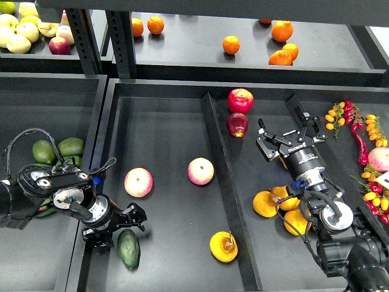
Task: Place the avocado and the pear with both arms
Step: 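Lower the left gripper and close it on the avocado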
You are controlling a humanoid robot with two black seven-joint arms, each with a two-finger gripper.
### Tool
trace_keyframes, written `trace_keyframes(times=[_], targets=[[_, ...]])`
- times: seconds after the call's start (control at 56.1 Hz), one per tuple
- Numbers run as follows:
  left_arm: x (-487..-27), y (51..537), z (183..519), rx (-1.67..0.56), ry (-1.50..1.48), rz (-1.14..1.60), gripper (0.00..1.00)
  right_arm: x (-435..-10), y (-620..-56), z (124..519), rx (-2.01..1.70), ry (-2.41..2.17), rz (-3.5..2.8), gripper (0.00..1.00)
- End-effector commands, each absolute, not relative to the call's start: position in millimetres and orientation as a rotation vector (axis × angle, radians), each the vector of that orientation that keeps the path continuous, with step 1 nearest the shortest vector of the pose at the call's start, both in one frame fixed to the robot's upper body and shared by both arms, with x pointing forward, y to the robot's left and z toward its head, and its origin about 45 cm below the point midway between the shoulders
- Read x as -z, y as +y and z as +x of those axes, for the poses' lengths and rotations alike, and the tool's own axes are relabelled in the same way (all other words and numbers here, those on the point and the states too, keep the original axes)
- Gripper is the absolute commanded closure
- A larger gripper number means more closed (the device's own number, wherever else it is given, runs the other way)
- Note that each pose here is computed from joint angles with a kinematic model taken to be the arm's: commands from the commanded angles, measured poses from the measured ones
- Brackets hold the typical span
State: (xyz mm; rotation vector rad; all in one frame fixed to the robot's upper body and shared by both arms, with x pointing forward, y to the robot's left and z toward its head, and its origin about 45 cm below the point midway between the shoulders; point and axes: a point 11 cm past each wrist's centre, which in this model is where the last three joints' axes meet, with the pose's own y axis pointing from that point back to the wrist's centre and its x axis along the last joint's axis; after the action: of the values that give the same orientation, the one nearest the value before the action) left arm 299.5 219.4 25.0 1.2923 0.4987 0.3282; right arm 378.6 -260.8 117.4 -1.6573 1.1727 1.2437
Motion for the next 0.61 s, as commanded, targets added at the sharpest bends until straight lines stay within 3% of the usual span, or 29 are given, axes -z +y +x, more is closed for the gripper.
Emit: trace_keyframes(times=[0.0,0.196,0.588], targets=[[-24.8,220.1,299.2,-0.329,0.500,1.293,0.06,-117.3,-261.3,378.6,-1.242,1.174,-1.655,0.00],[-21.4,221.1,294.9,-0.324,0.509,1.296,0.15,-117.6,-262.3,378.8,-1.239,1.176,-1.651,0.00],[-17.1,226.8,292.6,-0.329,0.500,1.310,0.45,-117.7,-262.6,378.9,-1.238,1.176,-1.650,0.00]])
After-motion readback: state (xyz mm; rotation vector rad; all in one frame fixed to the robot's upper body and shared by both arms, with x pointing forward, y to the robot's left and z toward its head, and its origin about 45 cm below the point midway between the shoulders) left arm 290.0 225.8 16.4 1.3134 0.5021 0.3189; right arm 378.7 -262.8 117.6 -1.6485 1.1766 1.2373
